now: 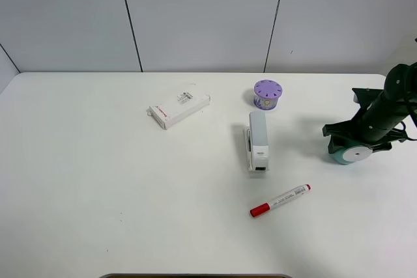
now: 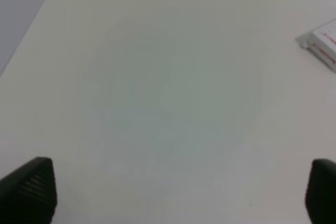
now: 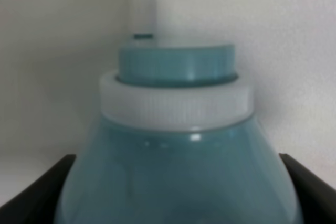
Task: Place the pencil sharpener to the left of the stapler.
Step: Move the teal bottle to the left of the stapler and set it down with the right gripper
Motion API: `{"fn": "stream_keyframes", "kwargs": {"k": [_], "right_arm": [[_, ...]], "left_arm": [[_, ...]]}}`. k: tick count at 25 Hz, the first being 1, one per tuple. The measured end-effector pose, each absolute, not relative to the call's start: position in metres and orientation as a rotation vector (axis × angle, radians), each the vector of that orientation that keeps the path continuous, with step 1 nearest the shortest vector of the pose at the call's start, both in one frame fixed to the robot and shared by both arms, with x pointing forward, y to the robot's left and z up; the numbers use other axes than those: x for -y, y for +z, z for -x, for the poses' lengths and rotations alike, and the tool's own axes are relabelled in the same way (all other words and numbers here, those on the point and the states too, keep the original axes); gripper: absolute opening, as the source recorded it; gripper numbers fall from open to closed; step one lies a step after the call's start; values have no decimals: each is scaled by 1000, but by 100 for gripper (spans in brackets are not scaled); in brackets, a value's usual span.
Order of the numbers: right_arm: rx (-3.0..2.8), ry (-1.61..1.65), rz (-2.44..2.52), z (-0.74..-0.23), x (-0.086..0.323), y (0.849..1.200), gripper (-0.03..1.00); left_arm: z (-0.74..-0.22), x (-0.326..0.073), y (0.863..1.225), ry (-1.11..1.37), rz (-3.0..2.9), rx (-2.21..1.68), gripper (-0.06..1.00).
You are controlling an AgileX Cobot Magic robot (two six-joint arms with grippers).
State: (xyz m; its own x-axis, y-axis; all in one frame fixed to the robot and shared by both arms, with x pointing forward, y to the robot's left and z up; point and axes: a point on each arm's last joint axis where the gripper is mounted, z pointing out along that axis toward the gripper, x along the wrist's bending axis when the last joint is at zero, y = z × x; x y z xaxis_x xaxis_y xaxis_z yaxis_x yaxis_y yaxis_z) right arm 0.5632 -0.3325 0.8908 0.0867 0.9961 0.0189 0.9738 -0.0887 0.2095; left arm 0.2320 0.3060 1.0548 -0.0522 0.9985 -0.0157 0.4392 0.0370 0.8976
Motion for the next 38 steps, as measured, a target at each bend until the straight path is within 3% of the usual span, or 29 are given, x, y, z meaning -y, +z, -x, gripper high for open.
{"fn": "stream_keyframes", "kwargs": {"k": [8,25,38], "right_arm": [[-2006,255,-2190,-563,333,899,68],[-1849,426,-2166,-545,323,978,68],[-2013,541,-2078,-543,247,1014,68]], "left_arm": [[-232,-306,1055,973,-1492,-1587,95],[-232,-306,1055,973,-1492,-1587,95],[-232,-306,1055,973,-1492,-1587,95]]}}
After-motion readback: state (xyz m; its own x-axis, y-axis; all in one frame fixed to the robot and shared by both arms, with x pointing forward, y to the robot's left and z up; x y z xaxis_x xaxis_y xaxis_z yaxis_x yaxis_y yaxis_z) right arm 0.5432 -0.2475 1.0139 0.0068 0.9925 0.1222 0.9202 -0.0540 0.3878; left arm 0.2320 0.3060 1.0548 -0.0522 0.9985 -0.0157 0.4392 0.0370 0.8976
